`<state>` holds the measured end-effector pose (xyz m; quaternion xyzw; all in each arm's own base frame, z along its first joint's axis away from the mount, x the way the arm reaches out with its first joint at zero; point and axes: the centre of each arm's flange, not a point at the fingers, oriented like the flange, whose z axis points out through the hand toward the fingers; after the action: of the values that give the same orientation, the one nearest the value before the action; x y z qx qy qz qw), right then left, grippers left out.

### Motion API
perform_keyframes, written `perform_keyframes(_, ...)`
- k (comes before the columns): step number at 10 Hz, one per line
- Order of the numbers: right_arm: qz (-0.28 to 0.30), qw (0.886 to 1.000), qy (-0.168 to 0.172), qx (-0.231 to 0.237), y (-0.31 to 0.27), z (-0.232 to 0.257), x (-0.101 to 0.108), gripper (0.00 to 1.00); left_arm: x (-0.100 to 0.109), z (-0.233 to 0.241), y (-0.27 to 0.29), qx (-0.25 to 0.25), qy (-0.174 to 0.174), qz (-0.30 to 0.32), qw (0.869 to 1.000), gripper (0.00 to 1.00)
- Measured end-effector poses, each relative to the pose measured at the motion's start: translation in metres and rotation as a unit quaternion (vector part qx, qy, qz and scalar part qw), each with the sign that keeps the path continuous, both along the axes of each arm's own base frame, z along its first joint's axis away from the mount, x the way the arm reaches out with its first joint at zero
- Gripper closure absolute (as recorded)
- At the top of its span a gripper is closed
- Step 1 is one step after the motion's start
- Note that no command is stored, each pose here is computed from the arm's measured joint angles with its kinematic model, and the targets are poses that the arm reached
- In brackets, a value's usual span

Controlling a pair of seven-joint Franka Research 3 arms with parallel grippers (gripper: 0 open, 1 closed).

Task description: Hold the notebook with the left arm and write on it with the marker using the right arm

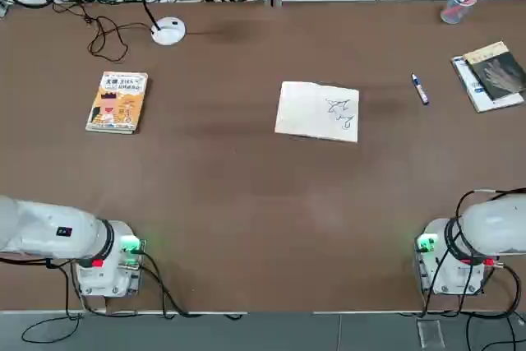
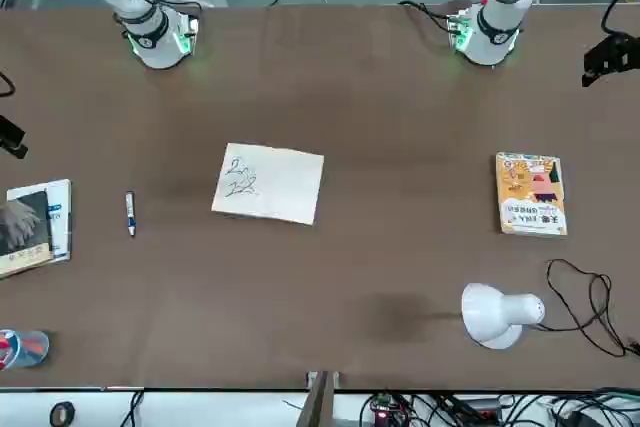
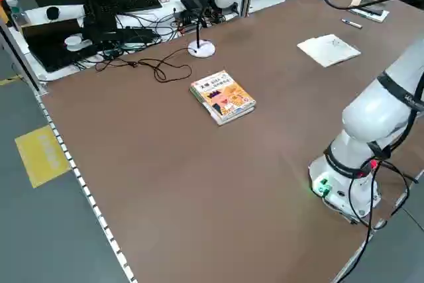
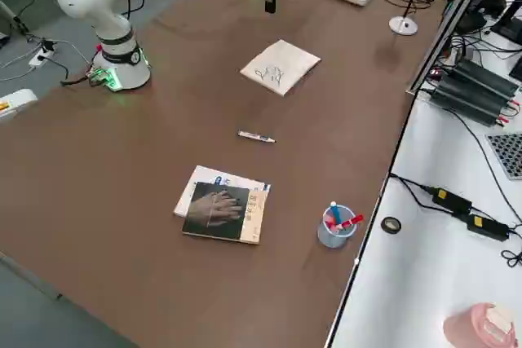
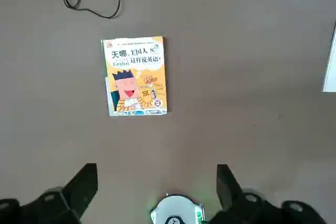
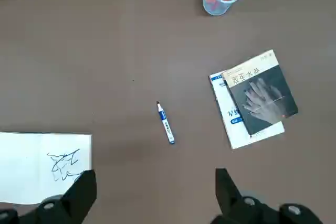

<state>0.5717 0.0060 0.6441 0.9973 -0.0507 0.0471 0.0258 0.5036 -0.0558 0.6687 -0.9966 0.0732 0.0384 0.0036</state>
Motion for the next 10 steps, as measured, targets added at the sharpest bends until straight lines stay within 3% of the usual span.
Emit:
perform_keyframes(6,0.0,1.0,0.0,0.0,0.0,0.0,0.0,0.0,-0.001,0.005,-0.011,0.0,-0.005,-0.008,1.0,0.0)
perform_keyframes(10,0.0,1.0,-0.001,0.0,0.0,0.0,0.0,0.0,-0.012,0.007,-0.071,-0.014,-0.005,0.004,1.0,0.0)
